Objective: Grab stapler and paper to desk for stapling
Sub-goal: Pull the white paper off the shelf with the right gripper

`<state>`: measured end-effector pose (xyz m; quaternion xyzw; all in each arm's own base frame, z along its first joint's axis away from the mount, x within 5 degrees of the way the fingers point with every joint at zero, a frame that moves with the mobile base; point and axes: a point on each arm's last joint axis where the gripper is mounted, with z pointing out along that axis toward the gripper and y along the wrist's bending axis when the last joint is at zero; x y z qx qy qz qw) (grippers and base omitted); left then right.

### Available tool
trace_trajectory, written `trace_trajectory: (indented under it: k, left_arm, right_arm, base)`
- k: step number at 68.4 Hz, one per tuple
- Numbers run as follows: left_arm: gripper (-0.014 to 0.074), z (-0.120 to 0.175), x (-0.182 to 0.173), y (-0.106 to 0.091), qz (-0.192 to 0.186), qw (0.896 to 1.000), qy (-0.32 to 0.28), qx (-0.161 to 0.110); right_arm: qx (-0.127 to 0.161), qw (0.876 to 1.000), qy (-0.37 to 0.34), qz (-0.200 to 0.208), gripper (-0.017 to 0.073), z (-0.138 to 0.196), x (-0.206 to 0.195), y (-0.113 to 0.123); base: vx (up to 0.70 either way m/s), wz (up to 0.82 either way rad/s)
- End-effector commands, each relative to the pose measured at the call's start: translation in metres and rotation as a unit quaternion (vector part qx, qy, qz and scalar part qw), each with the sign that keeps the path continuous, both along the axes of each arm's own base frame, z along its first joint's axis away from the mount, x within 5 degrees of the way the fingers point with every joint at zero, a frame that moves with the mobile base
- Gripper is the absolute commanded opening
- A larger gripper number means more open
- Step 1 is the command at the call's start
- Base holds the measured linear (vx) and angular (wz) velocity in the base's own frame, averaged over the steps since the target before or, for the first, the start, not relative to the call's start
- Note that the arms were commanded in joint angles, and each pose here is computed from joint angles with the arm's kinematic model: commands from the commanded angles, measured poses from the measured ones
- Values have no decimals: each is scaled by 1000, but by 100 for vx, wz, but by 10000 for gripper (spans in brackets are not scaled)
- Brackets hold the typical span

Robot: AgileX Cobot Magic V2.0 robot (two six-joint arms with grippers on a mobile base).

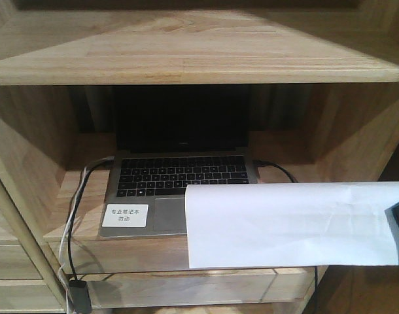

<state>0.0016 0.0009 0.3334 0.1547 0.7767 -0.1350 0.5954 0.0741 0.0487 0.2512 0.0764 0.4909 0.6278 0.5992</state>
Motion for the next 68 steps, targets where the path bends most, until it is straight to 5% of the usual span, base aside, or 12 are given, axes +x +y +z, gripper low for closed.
trace_trajectory:
  k: [1, 68]
  left_arm:
    - [-6, 18, 1, -1, -4, 998, -56, -29]
    - [-6, 18, 1, -1, -4, 998, -56, -29]
  right_arm:
    - [19, 999, -37, 13, -4, 1, -7, -1]
    - [19, 999, -41, 13, -4, 1, -8, -1]
  base:
    - [0, 0]
    - [0, 0]
